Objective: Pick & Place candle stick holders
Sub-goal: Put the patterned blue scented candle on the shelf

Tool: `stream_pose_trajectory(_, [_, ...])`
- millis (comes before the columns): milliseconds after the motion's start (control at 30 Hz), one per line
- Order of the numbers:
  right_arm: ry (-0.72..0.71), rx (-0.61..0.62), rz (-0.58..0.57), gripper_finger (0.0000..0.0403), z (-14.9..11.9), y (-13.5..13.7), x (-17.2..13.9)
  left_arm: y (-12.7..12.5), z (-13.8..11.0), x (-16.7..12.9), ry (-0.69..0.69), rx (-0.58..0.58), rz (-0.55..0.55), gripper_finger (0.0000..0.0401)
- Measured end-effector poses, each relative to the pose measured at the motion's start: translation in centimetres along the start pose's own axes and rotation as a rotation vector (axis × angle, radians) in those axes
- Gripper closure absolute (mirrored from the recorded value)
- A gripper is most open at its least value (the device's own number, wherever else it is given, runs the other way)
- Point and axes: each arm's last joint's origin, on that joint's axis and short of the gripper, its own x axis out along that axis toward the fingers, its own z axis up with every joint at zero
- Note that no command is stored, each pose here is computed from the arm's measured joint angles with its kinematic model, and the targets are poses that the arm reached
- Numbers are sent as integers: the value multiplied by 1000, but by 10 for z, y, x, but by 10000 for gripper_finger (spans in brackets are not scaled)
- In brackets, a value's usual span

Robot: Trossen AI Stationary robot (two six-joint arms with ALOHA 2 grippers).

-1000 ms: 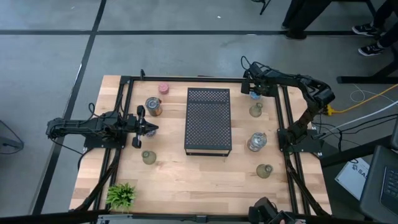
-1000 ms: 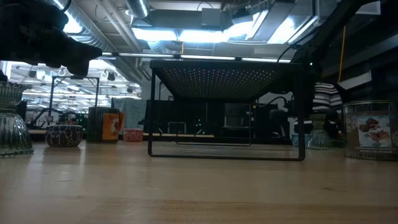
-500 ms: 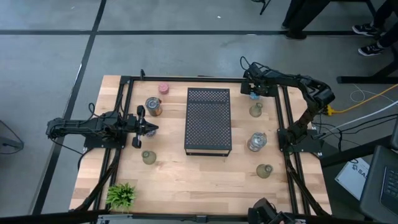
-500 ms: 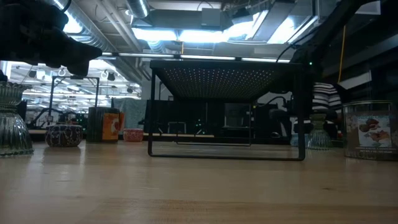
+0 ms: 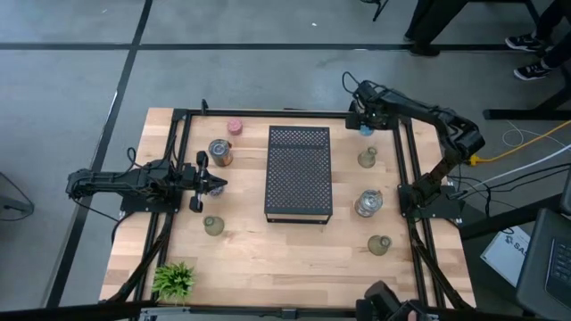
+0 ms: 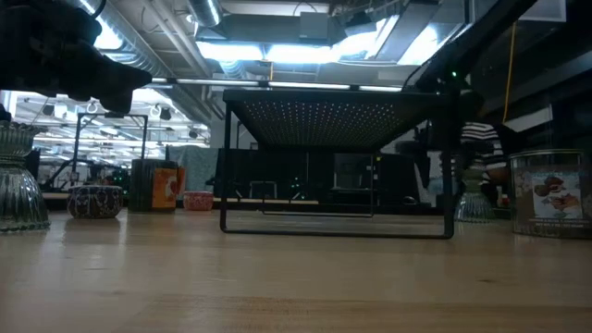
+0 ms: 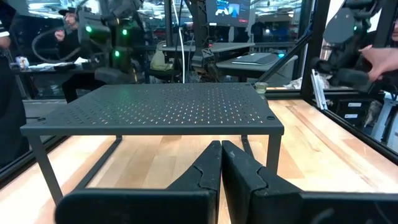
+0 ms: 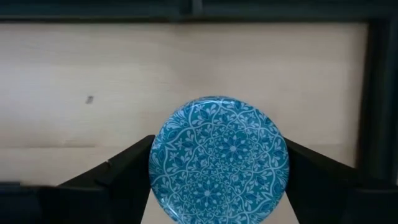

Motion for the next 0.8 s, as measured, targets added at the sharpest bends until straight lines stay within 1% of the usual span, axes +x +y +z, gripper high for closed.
stream_pose_trajectory(267, [-37, -86, 18, 98, 15, 14, -40, 0, 0, 0, 0, 0, 0, 395])
stream_pose_trajectory(500, [-73, -159, 55, 98, 18, 28, -72, 0, 0, 0, 0, 0, 0, 395])
stream_pose_trajectory(633, [-88, -248, 76, 98, 15, 39, -92, 0, 0, 0, 0, 0, 0, 395])
stream_pose_trajectory(800, [-117, -388, 148, 98, 6, 57, -116, 0, 0, 0, 0, 0, 0, 395])
